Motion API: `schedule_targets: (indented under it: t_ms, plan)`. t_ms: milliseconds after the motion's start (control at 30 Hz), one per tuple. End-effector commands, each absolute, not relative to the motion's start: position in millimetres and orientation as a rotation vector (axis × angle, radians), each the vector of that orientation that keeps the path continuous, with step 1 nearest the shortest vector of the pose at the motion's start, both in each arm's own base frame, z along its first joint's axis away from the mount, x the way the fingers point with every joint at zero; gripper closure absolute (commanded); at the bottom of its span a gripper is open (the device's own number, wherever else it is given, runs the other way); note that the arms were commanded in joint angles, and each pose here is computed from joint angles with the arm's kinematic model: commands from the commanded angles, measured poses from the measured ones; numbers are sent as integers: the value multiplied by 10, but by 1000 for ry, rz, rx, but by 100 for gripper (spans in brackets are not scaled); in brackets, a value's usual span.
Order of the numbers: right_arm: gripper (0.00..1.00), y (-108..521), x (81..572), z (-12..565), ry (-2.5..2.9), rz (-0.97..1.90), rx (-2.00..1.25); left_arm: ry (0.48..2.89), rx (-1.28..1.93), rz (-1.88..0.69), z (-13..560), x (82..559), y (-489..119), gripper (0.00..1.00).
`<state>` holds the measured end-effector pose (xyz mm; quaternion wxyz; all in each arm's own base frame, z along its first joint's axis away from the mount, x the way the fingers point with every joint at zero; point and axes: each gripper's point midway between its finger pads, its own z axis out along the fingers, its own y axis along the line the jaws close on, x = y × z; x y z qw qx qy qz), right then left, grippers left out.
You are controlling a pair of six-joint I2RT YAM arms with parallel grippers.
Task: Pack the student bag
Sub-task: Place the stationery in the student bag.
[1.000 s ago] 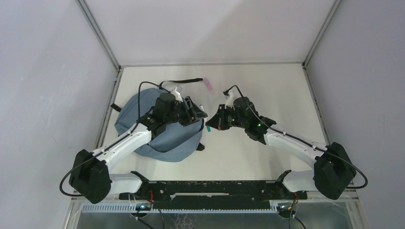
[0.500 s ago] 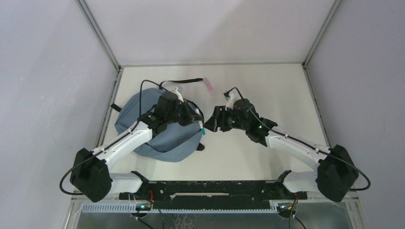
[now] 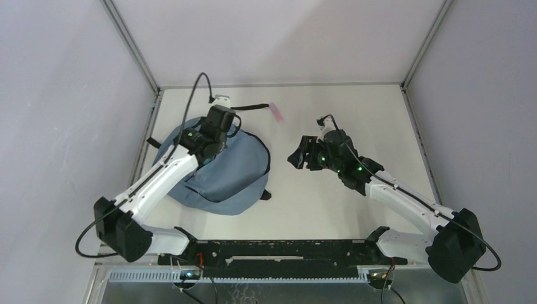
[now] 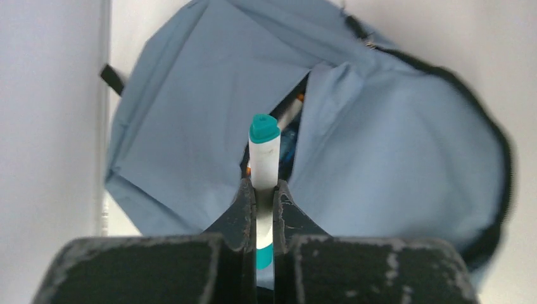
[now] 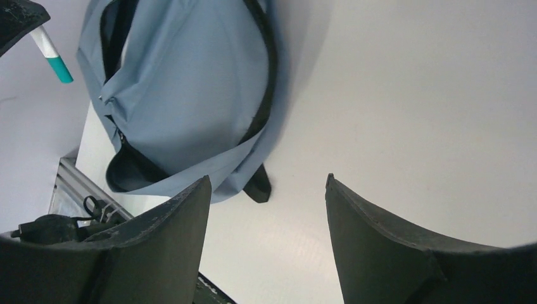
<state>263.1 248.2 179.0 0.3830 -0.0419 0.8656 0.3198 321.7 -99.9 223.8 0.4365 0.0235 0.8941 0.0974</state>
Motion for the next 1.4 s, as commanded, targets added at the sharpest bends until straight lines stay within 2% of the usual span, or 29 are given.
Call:
schedule_targets:
  t_ms: [0,367,567,667,700,733,767,800,900,1167,1367]
  plan:
    - [26,2377,2670,1873,2172,795,-90,2210,246,548,2106,3393,-771,100]
    - [27,2301,2619,1796,2190,779,-86,2235,303,632,1661,3695,-898,100]
    - [27,2273,2632,1811,2184,774,-87,2306,243,820,1543,3674,-766,100]
    - [27,2265,2646,1809,2185,778,-84,2346,278,916,1446,3610,-704,89]
    - [27,2260,2650,1808,2184,776,-84,2350,276,913,1439,3592,-706,70]
    - [27,2257,2650,1808,2185,775,-83,2358,270,888,1439,3570,-723,57]
    - [27,2254,2651,1799,2188,773,-83,2366,263,852,1449,3547,-745,46]
    - [27,2251,2655,1797,2189,772,-81,2367,249,809,1486,3524,-767,40]
    - [27,2251,2665,1782,2192,771,-82,2363,225,764,1570,3456,-758,37]
    - [27,2334,2836,1742,2177,767,-91,2247,78,605,2196,3263,-670,43]
    - [27,2343,3546,1580,2251,452,-131,2100,-43,129,2846,3023,-904,38]
